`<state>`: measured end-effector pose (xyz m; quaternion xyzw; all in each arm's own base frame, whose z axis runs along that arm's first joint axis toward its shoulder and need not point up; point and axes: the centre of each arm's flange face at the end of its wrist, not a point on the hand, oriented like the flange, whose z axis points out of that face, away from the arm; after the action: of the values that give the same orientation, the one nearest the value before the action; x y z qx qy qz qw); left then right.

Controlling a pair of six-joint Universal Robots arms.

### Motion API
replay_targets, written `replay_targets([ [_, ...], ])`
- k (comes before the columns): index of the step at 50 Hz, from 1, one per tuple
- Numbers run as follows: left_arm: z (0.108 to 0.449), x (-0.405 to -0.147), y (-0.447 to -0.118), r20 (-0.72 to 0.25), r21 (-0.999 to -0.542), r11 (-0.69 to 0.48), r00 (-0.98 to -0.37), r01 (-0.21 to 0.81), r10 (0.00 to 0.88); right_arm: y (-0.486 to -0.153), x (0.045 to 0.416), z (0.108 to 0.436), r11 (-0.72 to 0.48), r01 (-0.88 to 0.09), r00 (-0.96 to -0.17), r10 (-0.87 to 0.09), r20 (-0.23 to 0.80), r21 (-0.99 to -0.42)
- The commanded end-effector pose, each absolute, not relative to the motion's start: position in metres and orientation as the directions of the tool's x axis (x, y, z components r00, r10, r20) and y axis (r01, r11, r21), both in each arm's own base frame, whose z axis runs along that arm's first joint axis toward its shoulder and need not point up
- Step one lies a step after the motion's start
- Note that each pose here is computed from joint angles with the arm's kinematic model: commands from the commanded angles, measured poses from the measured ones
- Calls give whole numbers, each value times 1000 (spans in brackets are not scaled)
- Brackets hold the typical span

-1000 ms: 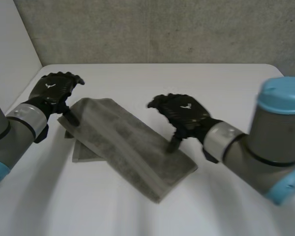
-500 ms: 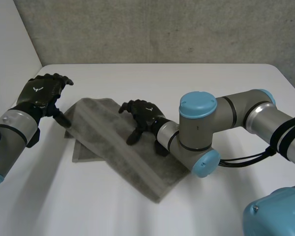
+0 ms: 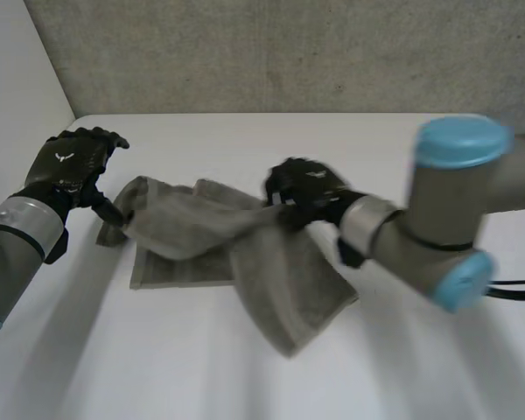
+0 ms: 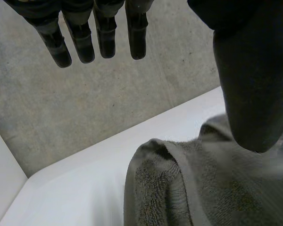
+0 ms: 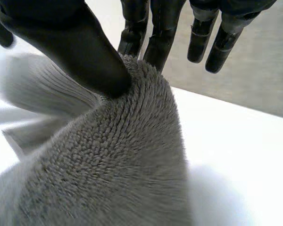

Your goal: Fold the towel.

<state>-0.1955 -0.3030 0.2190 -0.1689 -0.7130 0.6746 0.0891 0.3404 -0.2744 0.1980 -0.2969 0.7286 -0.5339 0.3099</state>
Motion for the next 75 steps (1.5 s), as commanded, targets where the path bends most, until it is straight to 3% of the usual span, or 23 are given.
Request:
replay_targets([
  [1, 222, -198, -297, -102, -992, 25, -923, 120, 372, -289, 261, 209, 198, -251, -705, -709, 38, -948],
  [5, 220, -205, -291, -103, -992, 30, -913, 125, 394, -303, 210, 203, 194, -380, -716, -681, 155, -904],
  [10, 216, -219, -283, -100, -991, 32, -891, 127, 443, -300, 188, 202, 183, -488, -667, -709, 229, -854],
  [20, 201, -245, -273, -96, -988, 55, -847, 146, 523, -310, 167, 208, 158, -541, -658, -691, 300, -826],
  [27, 187, -260, -274, -94, -984, 76, -823, 164, 560, -300, 170, 214, 168, -523, -670, -687, 282, -836],
  [32, 175, -273, -265, -88, -979, 97, -797, 181, 598, -267, 200, 221, 177, -426, -670, -720, 178, -887],
  [39, 157, -280, -260, -78, -969, 136, -780, 205, 621, -232, 229, 220, 105, -368, -624, -765, 161, -924],
  [44, 140, -287, -260, -150, -952, 111, -747, 286, 647, -200, 263, 196, 70, -396, -508, -847, 155, -916],
  [50, 132, -288, -263, -215, -935, 77, -727, 345, 652, -203, 273, 169, 84, -436, -490, -857, 158, -896],
  [55, 128, -295, -266, -235, -933, 53, -714, 356, 660, -209, 277, 140, 50, -537, -444, -865, 232, -842],
  [60, 124, -298, -267, -237, -932, 51, -707, 360, 666, -213, 278, 135, 25, -559, -430, -863, 264, -829],
  [66, 123, -299, -267, -236, -931, 53, -706, 361, 668, -226, 279, 147, -10, -535, -451, -842, 296, -845],
  [69, 122, -298, -266, -235, -930, 57, -706, 363, 668, -241, 281, 169, -58, -491, -490, -806, 331, -869],
  [71, 122, -298, -265, -234, -930, 59, -706, 364, 668, -271, 272, 195, -58, -420, -581, -750, 317, -906],
  [72, 122, -297, -265, -234, -930, 59, -706, 364, 668, -271, 272, 195, -58, -419, -582, -749, 317, -906],
  [75, 122, -297, -264, -233, -929, 61, -706, 365, 669, -311, 247, 216, -38, -345, -685, -673, 279, -938],
])
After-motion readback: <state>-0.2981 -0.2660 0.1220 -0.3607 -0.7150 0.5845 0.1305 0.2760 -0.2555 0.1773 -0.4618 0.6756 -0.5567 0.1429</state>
